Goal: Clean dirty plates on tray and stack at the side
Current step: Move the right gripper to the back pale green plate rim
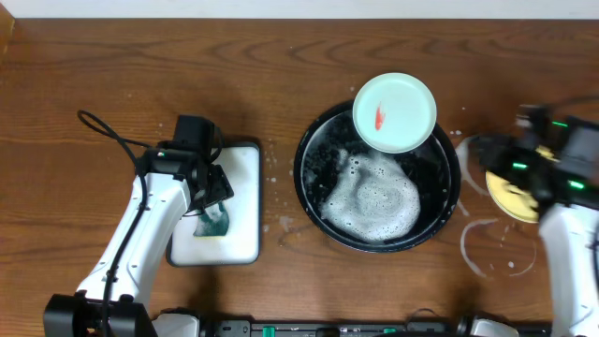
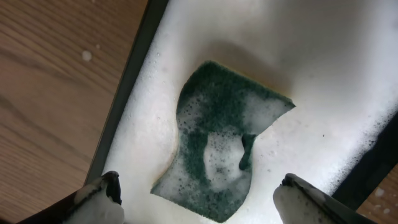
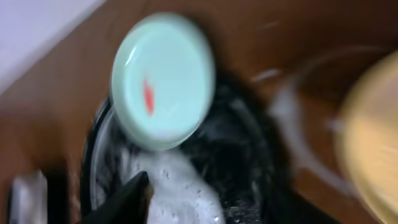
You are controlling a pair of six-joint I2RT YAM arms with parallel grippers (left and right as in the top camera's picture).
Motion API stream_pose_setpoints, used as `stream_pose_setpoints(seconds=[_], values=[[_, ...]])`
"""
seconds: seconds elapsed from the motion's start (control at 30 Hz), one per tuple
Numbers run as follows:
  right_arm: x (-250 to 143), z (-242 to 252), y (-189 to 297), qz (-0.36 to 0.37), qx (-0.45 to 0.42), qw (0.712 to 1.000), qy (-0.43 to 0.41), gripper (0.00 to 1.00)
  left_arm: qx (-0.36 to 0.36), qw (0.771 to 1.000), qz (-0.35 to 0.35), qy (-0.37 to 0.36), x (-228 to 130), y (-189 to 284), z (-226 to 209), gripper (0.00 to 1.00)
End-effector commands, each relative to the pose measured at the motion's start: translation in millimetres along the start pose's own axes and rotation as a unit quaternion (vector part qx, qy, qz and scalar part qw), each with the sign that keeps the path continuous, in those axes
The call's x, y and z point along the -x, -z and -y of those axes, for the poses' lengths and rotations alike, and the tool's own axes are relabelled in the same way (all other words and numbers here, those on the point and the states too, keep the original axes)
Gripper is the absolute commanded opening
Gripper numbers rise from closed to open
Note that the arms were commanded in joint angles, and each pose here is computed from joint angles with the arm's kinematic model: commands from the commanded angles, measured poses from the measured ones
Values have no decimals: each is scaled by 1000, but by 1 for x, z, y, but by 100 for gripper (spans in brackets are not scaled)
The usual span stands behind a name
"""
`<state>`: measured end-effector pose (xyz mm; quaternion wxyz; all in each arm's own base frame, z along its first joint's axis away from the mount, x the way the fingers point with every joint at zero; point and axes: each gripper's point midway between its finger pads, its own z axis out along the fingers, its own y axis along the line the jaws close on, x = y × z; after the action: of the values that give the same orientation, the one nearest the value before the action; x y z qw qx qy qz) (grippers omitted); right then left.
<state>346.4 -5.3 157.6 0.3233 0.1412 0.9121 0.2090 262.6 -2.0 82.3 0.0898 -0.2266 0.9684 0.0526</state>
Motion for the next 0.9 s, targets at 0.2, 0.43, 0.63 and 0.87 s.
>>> stream_pose_setpoints(seconds=[0.2, 0.43, 0.63, 0.87], values=[[-4, -1, -77, -4, -139, 976, 166, 70, 2, 1000, 0, -1, 0, 0, -2, 83], [-4, 11, -131, 1, -127, 978, 167, 66, 1, 1000, 0, -1, 0, 0, -2, 83], [-13, 24, -160, 1, -130, 986, 108, 55, 1, 1000, 0, -1, 0, 0, -2, 83], [-39, 41, -173, -39, -147, 986, 73, 1, 1, 1000, 0, -1, 0, 0, -2, 83]])
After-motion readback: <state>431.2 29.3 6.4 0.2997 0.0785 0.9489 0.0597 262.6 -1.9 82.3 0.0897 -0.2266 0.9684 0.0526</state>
